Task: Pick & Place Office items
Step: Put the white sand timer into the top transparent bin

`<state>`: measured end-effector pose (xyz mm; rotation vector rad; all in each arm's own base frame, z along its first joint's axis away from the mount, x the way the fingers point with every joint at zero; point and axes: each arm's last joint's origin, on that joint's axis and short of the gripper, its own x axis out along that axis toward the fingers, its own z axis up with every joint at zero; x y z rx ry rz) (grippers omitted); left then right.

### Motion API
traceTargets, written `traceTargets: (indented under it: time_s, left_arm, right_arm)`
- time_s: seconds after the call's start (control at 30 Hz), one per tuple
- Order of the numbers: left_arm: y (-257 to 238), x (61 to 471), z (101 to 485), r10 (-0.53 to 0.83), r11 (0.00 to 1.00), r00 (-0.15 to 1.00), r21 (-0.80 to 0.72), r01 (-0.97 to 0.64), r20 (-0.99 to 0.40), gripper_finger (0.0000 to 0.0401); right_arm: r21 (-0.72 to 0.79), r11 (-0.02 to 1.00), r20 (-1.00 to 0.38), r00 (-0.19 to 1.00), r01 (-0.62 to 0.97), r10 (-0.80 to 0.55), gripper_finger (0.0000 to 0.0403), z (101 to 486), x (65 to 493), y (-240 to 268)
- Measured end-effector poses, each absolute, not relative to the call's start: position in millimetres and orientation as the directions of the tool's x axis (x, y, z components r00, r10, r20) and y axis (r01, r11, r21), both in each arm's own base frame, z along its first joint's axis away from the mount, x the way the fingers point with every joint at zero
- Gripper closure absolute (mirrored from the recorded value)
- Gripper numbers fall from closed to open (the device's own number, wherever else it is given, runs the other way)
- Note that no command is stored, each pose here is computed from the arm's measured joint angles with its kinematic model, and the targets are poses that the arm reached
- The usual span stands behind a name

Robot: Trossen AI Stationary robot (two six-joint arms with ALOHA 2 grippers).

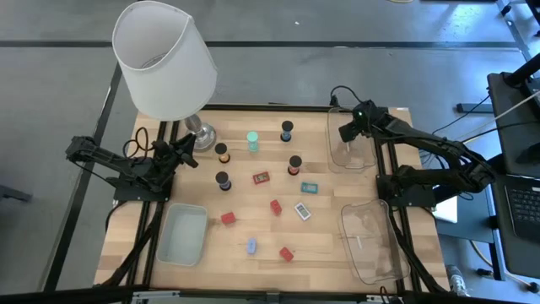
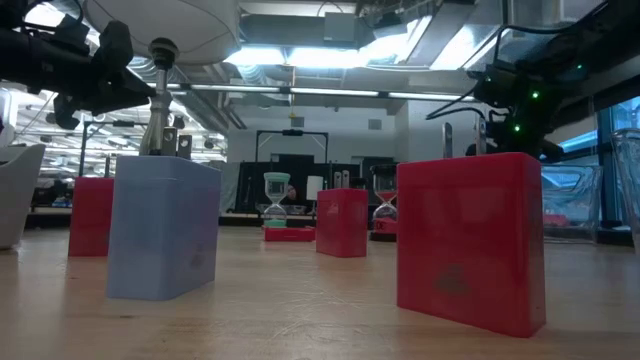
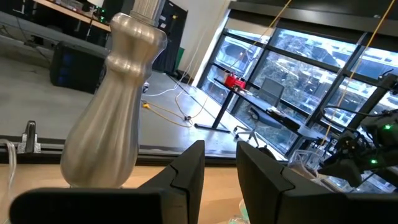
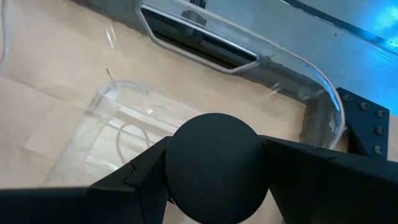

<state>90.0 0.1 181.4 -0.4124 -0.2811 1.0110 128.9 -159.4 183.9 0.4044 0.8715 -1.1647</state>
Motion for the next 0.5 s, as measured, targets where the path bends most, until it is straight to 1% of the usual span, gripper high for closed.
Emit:
traceTargets:
  time_s: [0.23, 0.5]
  left_arm:
    - [0.1, 90.0, 181.4, 0.862, 0.465, 0.505, -0.458, -0.758, 0.038, 0.0313]
    - [0.1, 90.0, 181.4, 0.862, 0.464, 0.505, -0.458, -0.758, 0.038, 0.0313]
  right_arm:
    - [-0.148, 0.364, -0.765, 0.127, 0.92, -0.632, 0.0175, 183.2, 127.5, -160.9]
    - [-0.144, 0.362, -0.758, 0.132, 0.921, -0.638, 0.0139, 184.9, 128.3, -162.0]
